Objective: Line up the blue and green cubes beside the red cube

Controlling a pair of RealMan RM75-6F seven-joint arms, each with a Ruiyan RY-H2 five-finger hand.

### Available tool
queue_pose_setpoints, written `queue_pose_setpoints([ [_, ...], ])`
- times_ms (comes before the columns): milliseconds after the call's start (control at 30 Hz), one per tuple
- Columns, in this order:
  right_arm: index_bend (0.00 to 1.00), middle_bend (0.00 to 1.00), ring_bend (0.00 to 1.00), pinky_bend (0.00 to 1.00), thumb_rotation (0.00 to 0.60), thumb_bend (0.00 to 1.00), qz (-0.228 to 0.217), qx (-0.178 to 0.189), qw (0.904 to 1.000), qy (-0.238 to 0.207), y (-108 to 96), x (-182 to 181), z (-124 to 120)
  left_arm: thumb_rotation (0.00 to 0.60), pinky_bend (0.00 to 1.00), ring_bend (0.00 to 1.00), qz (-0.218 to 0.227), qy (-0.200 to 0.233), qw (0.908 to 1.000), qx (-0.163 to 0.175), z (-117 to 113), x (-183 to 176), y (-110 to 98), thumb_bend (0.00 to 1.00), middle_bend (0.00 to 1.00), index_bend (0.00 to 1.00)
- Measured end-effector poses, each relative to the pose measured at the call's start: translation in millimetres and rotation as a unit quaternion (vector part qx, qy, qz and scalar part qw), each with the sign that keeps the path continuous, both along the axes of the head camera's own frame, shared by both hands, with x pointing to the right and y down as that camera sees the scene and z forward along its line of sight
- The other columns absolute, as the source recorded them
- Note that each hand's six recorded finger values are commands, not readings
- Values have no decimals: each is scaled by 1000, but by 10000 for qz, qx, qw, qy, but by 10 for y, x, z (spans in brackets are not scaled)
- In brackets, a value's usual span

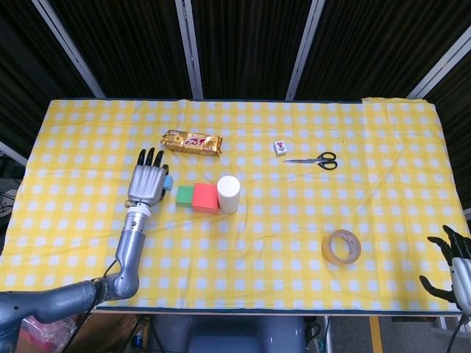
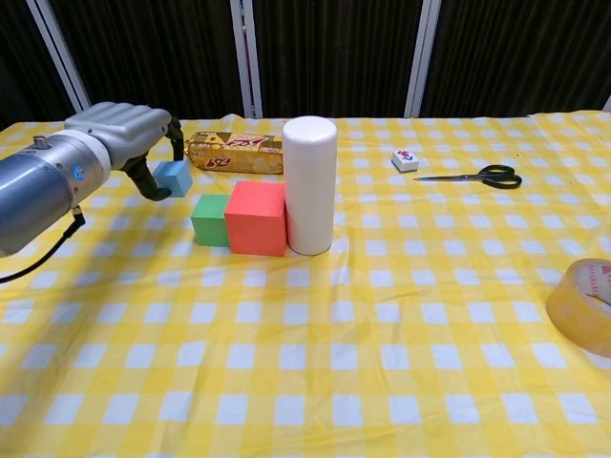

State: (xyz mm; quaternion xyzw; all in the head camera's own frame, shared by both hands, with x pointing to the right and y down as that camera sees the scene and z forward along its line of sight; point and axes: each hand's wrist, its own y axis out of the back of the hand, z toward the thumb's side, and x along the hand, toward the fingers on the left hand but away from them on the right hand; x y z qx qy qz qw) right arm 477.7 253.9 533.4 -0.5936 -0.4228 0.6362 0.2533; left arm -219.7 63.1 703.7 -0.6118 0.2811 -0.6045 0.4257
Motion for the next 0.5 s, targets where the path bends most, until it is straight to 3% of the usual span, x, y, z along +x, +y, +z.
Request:
queue_pose_setpoints([
  [300, 211, 0, 0, 0, 600, 317, -11, 32, 10000, -12, 5, -2, -17, 600, 0, 0, -92, -203, 9997, 108, -77, -82, 21, 397, 72, 460],
  [500, 212, 0, 0, 0, 600, 317, -46, 40, 10000, -16, 4, -26, -23, 600, 0, 0, -172, -375, 9991, -11, -13, -209, 67, 397, 71, 461],
])
